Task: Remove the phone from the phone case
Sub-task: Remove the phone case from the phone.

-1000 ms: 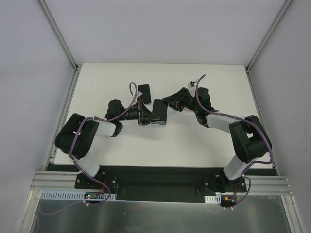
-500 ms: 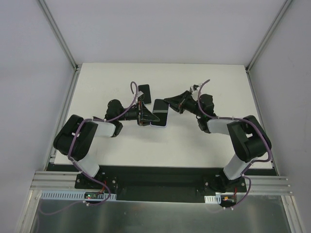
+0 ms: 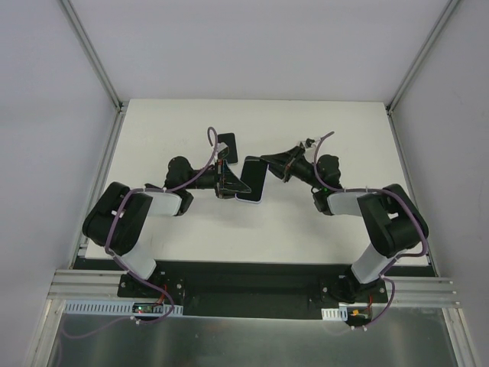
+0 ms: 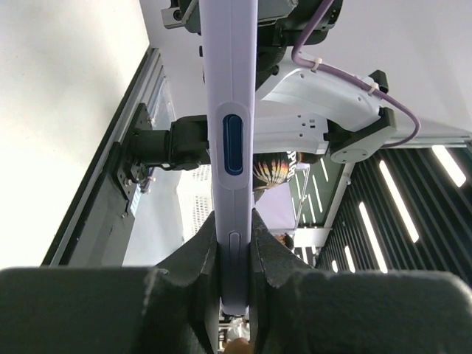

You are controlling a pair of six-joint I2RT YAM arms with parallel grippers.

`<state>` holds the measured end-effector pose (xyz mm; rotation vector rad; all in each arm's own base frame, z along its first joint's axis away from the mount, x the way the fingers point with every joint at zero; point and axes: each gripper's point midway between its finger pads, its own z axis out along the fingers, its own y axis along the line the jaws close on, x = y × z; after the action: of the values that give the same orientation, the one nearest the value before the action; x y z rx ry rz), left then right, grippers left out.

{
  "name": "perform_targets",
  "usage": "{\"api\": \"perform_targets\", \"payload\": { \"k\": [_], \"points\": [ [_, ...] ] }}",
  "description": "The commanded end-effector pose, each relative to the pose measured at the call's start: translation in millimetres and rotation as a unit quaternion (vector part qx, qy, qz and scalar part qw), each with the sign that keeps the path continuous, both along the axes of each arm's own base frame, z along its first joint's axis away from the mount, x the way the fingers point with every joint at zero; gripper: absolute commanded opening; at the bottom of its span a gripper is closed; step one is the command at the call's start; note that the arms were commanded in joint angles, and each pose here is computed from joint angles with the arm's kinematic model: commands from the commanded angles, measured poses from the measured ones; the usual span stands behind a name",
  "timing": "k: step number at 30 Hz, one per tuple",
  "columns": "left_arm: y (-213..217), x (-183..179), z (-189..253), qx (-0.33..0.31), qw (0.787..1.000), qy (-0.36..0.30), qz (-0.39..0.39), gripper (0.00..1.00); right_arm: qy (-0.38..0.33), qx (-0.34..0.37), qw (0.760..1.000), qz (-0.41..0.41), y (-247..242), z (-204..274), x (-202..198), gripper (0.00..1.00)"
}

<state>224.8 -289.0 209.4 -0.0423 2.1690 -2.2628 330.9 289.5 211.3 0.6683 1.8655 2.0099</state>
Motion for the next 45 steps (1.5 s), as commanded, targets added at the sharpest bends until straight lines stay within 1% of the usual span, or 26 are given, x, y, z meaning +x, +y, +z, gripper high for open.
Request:
{"api": "perform_targets", "payload": {
  "k": [1,7,16,20,24,29,33,38,39,40,41,42,43,45],
  "points": [
    [6.7,-14.9,52.8,-0.075,0.976,-0.205,-0.009,0.0,-0.169,0.152,0.974,0.013,-16.4,143.9,-30.1,0.02],
    [4.1,-6.3,50.3,-0.08,0.976,-0.202,0.004,0.0,-0.197,0.205,0.959,0.01,-20.6,197.9,-37.5,0.02],
    [-1.8,11.4,48.3,-0.086,0.974,-0.208,0.023,0.0,-0.232,0.255,0.939,0.005,-25.7,250.7,-46.4,0.01],
    [-3.9,17.2,54.2,-0.091,0.971,-0.218,0.028,0.0,-0.251,0.278,0.927,0.01,-27.8,277.4,-50.7,0.01],
    [-3.6,17.4,61.9,-0.096,0.968,-0.228,0.032,0.0,-0.247,0.289,0.925,0.002,-29.7,282.3,-46.9,0.01],
    [-0.8,12.8,67.7,-0.101,0.968,-0.226,0.038,0.0,-0.223,0.282,0.933,-0.009,-26.6,264.6,-34.7,0.01],
    [4.3,3.6,81.5,-0.111,0.965,-0.232,0.047,0.0,-0.211,0.277,0.937,-0.015,-25.2,254.3,-30.4,0.01],
    [11.1,-7.6,87.0,-0.105,0.964,-0.235,0.065,0.0,-0.208,0.296,0.932,-0.011,-27.5,267.0,-30.2,0.01],
    [12.9,-11.9,91.6,-0.104,0.958,-0.26,0.067,0.0,-0.204,0.301,0.932,-0.008,-26.3,268.7,-30.4,0.01],
    [12.4,-10.6,85.5,-0.088,0.963,-0.246,0.07,0.0,-0.196,0.307,0.931,-0.011,-25.8,267.9,-26.4,0.01],
    [12.4,-10.1,84.1,-0.08,0.956,-0.272,0.076,0.0,-0.189,0.313,0.931,-0.009,-24.6,269.1,-26.5,0.01],
    [14.0,-13.4,88.3,-0.075,0.953,-0.284,0.078,0.0,-0.185,0.317,0.93,-0.011,-23.8,269.4,-25.2,0.02],
    [13.4,-12.4,84.5,-0.063,0.955,-0.278,0.08,0.0,-0.179,0.323,0.929,-0.017,-23.6,269.1,-21.8,0.01],
    [15.4,-13.4,89.5,-0.058,0.945,-0.309,0.089,0.0,-0.174,0.333,0.926,-0.02,-20.1,272.2,-20.7,0.01]
  ]
}}
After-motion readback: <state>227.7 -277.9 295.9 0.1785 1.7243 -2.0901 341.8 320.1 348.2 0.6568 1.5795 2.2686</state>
